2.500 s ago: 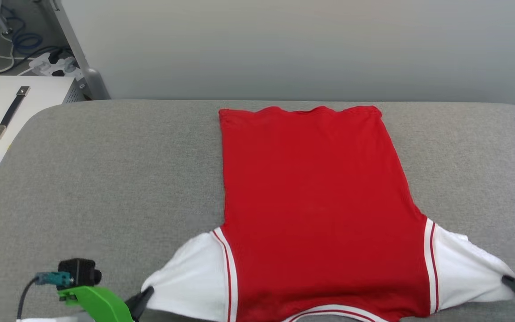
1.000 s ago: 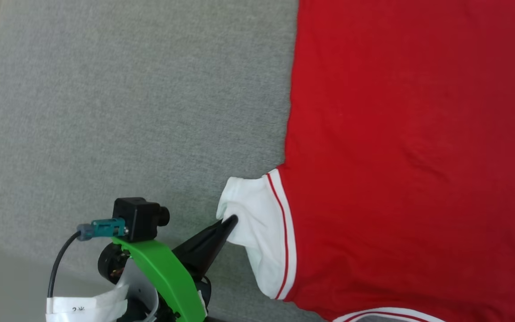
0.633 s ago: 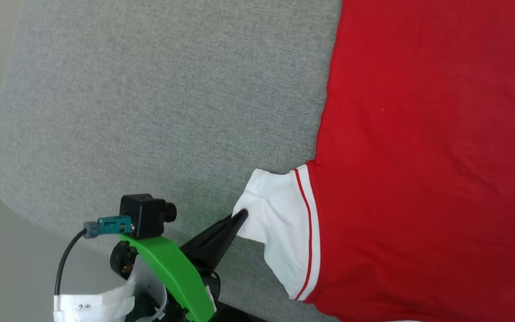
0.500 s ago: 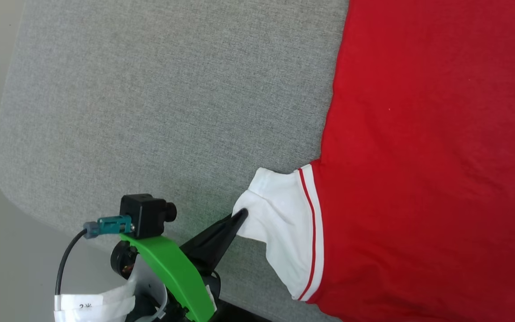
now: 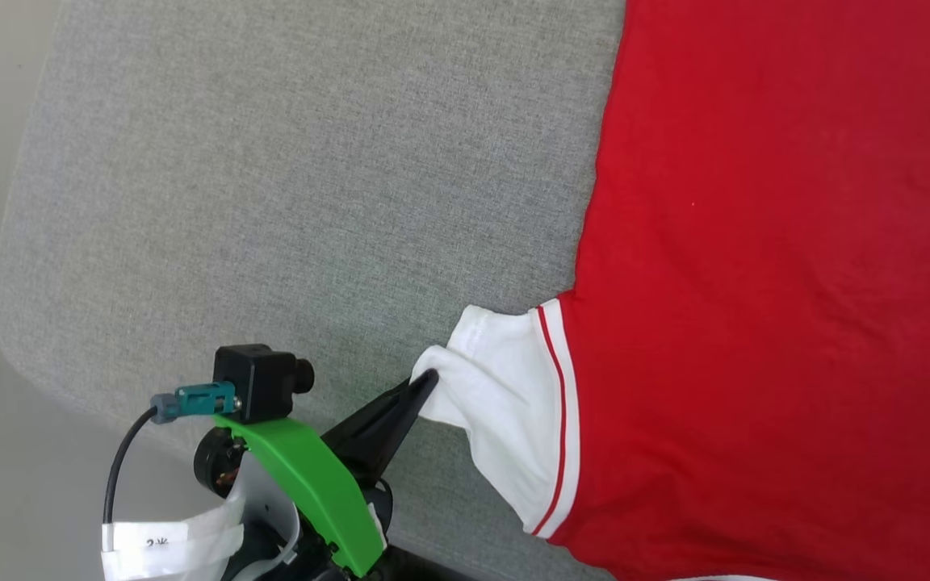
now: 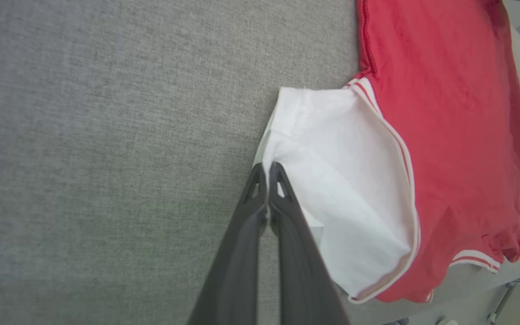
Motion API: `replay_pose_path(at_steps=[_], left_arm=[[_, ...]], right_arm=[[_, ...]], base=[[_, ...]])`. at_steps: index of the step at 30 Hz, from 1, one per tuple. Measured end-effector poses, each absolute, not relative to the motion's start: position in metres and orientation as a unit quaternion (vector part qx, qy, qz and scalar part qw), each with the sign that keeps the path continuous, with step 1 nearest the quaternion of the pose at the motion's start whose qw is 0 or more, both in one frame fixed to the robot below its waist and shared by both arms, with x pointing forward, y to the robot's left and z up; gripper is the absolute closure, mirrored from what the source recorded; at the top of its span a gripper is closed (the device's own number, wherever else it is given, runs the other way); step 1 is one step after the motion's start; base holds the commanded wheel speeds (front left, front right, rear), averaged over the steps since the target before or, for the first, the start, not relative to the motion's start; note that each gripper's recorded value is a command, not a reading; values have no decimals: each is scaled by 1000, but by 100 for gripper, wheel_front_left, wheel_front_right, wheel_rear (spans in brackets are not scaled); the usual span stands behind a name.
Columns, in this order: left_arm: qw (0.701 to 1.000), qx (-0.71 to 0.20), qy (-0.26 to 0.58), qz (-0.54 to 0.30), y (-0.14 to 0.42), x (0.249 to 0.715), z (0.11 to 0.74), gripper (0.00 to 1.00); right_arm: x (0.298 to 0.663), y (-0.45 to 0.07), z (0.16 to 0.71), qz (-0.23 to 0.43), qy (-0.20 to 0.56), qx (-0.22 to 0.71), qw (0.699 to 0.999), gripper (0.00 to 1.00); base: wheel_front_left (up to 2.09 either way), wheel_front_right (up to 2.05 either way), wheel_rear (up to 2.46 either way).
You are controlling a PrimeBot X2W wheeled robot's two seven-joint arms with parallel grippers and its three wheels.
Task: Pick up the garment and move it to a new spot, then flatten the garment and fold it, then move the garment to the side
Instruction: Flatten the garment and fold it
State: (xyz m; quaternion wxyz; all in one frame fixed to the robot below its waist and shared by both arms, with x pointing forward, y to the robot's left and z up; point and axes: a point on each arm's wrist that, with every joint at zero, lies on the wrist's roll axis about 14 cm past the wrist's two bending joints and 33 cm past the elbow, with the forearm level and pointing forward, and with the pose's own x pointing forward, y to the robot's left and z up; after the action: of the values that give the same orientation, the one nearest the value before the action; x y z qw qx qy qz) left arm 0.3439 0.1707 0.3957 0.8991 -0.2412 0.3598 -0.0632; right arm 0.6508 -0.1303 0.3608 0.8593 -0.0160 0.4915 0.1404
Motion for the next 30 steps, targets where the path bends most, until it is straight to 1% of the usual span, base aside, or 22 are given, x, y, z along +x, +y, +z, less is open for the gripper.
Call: replay_pose_path(at_steps=[9, 14, 17, 23, 26, 30], left_arm=[[912, -231, 330, -72, 174, 342, 416, 100], [917, -238, 311, -75, 171, 336, 429, 100], [918, -243, 302, -80, 167, 331, 435, 100], [922, -241, 287, -98, 158, 327, 445, 100], [925, -241, 269, -119, 146, 321, 455, 100], [926, -240, 257, -136, 136, 323, 462, 100]], right_arm=[[606, -154, 371, 124, 500, -19, 857, 100], [567, -173, 380, 115, 508, -10, 854, 100], [544, -186, 387, 105, 505, 4, 857, 100], [493, -207, 394, 87, 500, 39, 861, 100], [439, -240, 399, 55, 499, 47, 864, 100], [411, -256, 403, 38, 494, 55, 867, 100]], base=[[0, 0, 0], [0, 0, 0], [0, 0, 0], [0, 0, 0], [0, 0, 0], [0, 0, 0]])
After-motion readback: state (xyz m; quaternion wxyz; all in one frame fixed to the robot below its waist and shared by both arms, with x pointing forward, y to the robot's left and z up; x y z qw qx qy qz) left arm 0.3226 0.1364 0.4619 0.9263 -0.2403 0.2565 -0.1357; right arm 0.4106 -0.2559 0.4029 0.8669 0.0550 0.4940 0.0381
